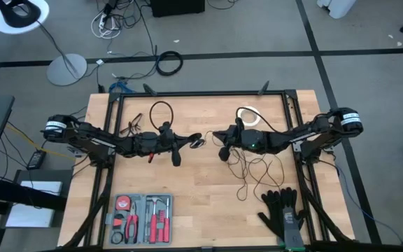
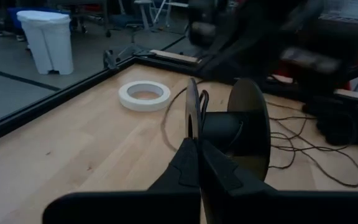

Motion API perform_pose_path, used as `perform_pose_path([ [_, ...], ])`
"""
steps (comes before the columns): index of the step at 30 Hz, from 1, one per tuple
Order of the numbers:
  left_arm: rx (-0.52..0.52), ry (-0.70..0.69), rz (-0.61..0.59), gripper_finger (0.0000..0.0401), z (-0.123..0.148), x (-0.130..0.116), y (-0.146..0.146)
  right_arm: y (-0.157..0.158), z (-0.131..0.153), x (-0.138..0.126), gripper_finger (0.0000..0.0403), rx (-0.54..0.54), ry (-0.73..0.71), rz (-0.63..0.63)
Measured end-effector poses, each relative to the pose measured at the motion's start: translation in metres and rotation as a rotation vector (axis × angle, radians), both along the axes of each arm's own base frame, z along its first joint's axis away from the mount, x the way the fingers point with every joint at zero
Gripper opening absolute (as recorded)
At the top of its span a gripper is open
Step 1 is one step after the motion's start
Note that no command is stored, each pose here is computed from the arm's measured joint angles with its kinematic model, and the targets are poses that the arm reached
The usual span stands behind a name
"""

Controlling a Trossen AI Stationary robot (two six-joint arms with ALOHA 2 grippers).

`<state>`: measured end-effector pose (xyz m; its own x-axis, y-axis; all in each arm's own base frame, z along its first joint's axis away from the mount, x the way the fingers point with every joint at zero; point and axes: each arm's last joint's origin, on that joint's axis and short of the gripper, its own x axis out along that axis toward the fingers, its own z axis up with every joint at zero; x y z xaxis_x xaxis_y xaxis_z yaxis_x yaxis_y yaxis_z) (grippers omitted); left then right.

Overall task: Coil cords
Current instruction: Coil the black wire on the black spool

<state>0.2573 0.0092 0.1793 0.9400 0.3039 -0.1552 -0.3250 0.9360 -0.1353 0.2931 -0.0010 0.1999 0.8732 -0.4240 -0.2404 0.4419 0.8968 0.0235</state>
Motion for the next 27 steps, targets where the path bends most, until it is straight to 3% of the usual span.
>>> perform_pose_path([
  [6,0.007,-0.001,0.040,0.0000,0.000,0.000,0.001,0.005,0.030,0.028,0.0000,-0.013,0.034,0.024],
  [11,0.007,0.003,0.040,0.0000,0.000,0.000,0.001,0.005,0.041,0.052,0.0000,-0.070,0.228,0.023],
  [15,-0.001,0.054,0.042,0.0000,-0.005,-0.001,0.001,0.003,0.057,0.055,0.0000,-0.121,0.316,-0.060],
  [21,-0.023,0.098,0.056,0.0000,-0.010,-0.003,0.001,0.002,0.076,0.044,0.0000,-0.139,0.373,-0.067],
  [27,-0.020,0.088,0.073,0.0000,-0.009,-0.003,0.002,-0.003,0.083,0.039,0.0000,-0.120,0.334,-0.153],
])
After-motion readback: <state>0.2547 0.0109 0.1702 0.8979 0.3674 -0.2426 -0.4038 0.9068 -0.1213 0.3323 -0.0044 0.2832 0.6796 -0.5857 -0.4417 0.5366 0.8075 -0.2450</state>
